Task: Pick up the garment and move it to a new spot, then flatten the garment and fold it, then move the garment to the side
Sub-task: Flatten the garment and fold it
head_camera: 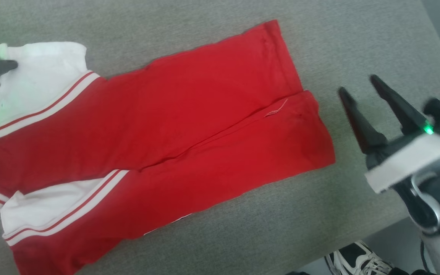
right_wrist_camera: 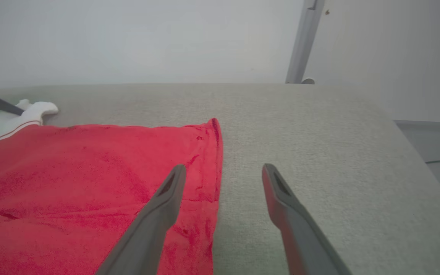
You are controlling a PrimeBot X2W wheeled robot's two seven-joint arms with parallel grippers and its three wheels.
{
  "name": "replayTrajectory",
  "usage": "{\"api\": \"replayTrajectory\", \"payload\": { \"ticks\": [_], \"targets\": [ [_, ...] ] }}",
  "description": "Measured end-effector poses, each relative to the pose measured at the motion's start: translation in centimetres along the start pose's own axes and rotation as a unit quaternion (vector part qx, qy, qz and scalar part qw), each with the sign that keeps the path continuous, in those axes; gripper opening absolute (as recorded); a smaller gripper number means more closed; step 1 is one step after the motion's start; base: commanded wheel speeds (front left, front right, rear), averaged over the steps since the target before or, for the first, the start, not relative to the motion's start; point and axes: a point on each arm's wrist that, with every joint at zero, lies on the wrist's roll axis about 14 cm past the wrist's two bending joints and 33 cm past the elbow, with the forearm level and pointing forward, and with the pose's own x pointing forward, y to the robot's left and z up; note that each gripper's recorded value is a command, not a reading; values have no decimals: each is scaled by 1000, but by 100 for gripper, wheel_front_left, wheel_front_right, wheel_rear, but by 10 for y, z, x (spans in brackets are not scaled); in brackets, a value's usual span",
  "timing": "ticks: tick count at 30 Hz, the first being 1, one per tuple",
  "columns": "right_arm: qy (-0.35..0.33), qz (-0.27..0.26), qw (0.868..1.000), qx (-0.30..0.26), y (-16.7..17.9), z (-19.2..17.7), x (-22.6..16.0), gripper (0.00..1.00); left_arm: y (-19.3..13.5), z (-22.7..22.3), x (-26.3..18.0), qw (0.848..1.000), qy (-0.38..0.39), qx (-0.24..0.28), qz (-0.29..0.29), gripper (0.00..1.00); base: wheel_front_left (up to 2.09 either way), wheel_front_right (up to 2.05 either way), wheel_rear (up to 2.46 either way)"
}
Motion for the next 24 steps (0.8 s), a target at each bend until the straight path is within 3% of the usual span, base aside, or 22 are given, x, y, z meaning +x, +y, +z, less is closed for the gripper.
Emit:
{"api": "replayTrajectory", "payload": {
  "ticks": [4, 10, 17, 24],
  "targets": [
    [51, 54, 997, -24, 21, -6, 27, 100, -1, -1, 3, 1000, 2, 14, -2, 0, 0, 0, 0],
    [141, 88, 984, -58, 26, -13, 69, 100, -5, -2, -1, 1000, -3, 23, -13, 0, 0, 0, 0],
    [223, 80, 970, -58, 15, -22, 106, 100, -4, -4, -5, 999, -9, 28, -20, 0, 0, 0, 0],
    [330, 76, 938, -77, 19, -61, 129, 100, 0, -6, -2, 999, -14, 29, -26, 0, 0, 0, 0]
  ]
}}
